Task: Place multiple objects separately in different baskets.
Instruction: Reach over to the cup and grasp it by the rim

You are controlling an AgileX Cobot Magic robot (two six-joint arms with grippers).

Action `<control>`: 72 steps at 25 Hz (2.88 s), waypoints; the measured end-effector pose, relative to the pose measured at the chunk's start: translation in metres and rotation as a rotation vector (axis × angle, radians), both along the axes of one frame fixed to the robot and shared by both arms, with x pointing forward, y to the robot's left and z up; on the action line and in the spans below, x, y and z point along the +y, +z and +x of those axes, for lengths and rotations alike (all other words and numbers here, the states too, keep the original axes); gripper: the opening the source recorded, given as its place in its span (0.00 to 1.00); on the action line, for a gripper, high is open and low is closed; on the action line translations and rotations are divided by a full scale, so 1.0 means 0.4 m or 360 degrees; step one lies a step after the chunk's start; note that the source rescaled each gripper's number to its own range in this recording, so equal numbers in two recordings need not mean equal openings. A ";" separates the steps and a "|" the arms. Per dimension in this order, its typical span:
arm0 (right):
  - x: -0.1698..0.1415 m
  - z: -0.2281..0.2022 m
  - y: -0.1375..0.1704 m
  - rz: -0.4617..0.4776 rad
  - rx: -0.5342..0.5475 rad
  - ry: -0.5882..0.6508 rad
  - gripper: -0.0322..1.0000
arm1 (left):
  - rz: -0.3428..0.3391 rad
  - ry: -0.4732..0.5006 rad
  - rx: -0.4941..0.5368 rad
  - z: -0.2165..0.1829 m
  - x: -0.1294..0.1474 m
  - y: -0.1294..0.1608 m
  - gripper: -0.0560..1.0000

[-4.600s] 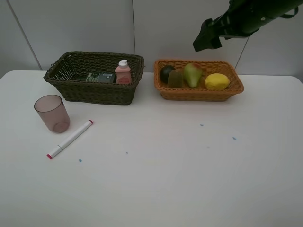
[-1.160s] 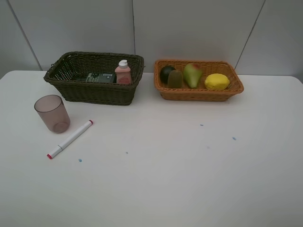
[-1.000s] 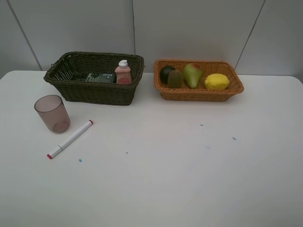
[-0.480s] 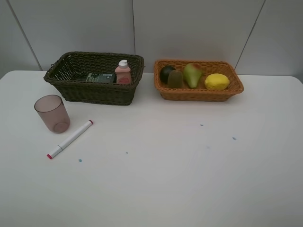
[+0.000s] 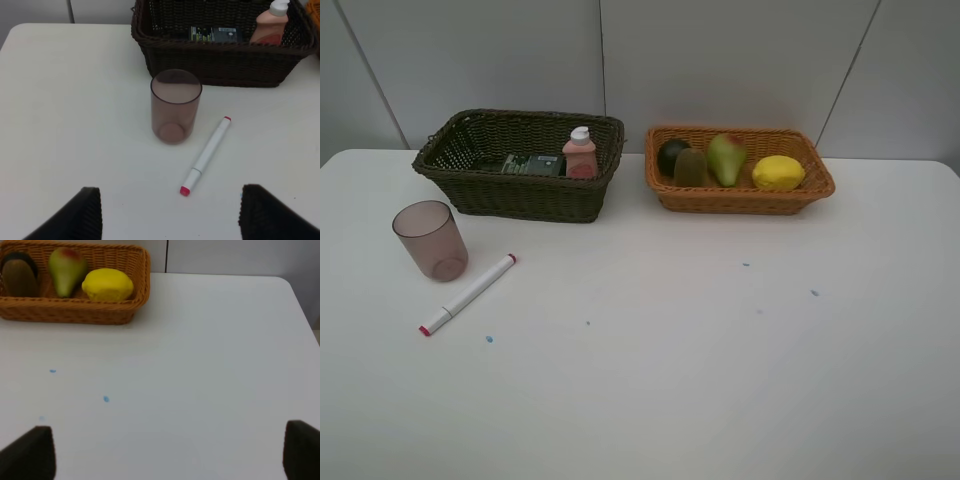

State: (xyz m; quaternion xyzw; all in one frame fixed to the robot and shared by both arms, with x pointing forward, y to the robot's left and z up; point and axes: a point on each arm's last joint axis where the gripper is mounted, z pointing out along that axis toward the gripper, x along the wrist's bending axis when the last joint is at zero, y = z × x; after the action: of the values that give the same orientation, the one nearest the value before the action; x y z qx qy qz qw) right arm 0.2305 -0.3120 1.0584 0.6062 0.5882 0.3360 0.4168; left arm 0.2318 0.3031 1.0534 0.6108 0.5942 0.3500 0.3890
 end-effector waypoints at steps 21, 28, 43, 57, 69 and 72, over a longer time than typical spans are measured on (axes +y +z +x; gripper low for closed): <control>0.000 0.000 0.000 0.0000 -0.0001 0.0000 0.99 | 0.0184 0.0089 0.0186 0.078 0.017 0.020 0.76; 0.000 0.000 0.000 0.0000 -0.0001 0.0000 0.99 | 0.0147 0.0032 0.0154 0.250 -0.007 0.129 0.76; 0.000 0.000 0.000 0.0002 -0.0001 0.0001 0.99 | 0.0098 0.0023 0.0728 0.634 -0.045 0.055 0.76; 0.000 0.000 0.000 0.0002 -0.0001 0.0001 0.99 | 0.0061 0.0064 0.0954 0.718 -0.053 -0.066 0.76; 0.000 0.000 0.000 0.0002 -0.0001 0.0001 0.99 | 0.0115 0.0009 0.1040 0.779 -0.059 -0.169 0.76; 0.000 0.000 0.000 0.0002 -0.0001 0.0001 0.99 | 0.0118 0.0000 0.1005 0.787 -0.060 -0.171 0.76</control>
State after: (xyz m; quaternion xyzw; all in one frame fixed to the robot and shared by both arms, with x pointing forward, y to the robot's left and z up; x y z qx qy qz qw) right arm 0.2306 -0.3119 1.0585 0.6060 0.5881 0.3367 0.4166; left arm 0.5466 0.2793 0.9848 0.7030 0.6724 0.1646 0.1629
